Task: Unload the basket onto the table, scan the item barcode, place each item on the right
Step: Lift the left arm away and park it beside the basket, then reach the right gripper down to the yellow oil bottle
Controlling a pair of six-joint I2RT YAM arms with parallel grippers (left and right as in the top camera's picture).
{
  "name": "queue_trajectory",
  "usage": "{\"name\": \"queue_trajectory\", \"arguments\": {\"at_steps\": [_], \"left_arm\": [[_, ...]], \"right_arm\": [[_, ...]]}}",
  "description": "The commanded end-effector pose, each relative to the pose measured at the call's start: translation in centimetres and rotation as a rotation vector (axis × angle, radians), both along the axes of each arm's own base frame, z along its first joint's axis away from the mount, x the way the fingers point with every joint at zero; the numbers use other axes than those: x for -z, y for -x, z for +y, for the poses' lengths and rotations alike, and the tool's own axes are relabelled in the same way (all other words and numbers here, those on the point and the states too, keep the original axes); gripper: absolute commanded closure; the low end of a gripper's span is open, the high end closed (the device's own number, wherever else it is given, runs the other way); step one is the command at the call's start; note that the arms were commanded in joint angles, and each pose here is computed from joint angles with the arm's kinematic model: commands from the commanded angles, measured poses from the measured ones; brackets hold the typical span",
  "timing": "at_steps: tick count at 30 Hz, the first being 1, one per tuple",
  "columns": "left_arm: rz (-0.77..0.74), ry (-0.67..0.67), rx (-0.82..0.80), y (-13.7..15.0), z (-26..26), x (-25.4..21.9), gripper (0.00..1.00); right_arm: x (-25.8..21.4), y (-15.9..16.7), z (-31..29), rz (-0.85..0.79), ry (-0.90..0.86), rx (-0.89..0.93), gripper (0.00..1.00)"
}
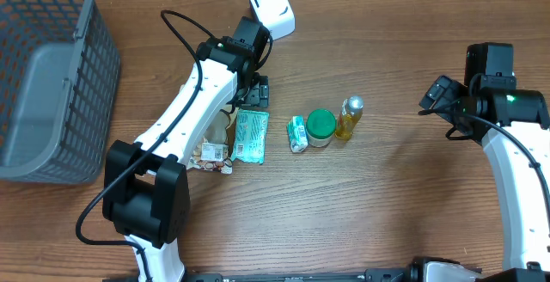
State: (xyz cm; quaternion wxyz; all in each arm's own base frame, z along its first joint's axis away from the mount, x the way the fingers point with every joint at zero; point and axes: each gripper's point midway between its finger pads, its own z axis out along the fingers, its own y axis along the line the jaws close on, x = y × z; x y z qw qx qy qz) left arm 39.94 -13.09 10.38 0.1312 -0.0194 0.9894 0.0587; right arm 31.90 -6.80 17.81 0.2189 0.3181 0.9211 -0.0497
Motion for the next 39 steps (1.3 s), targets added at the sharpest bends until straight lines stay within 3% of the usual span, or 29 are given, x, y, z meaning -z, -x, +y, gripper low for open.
{"name": "queue_trajectory", "arguments": {"at_steps": [1,7,14,21,22,24,25,26,34,39], "left_arm": [[-0.022,-0.007,0.000,-0.5,0.2,-0.6,0.00],[-0.022,-0.007,0.000,-0.5,0.2,-0.6,0.00],[-0.022,-0.007,0.000,-0.5,0.2,-0.6,0.00],[-0.023,-0.006,0.000,-0.6,0.2,-0.6,0.00],[-0.044,-0.010,0.003,-1.1,0.2,-0.7,0.00],[-0.066,0.007,0.027,-1.7,-0.2,-0.9,0.10],[-0.058,0.034,0.027,-1.6,-0.4,-1.1,0.09],[-0.044,0.061,0.030,-1.6,-0.5,-1.3,0.00],[-0.116,0.228,-0.003,-2.5,3.8,-7.6,0.00],[-0.202,0.307,-0.018,-2.2,6.6,-11.5,0.00]], "right_arm": [[-0.7,-0.9,-0.2,-0.043,0.007,0.011,0.00],[-0.9,-1.5,0.2,-0.068,-0.018,-0.002,0.00],[-0.7,-2.0,3.2,-0.088,-0.178,-0.081,0.00],[-0.7,-1.8,5.9,-0.082,-0.292,-0.184,0.14],[-0.6,-1.6,6.2,-0.073,-0.295,-0.195,0.14],[-0.5,-1.4,6.8,-0.055,-0.285,-0.244,0.14],[-0.4,-1.3,7.2,-0.050,-0.276,-0.278,0.13],[-0.4,-1.2,7.6,-0.045,-0.268,-0.306,0.13],[-0.7,-1.7,10.9,-0.061,-0.232,-0.452,0.00],[-1.2,-2.3,13.2,-0.095,-0.232,-0.513,0.00]]}}
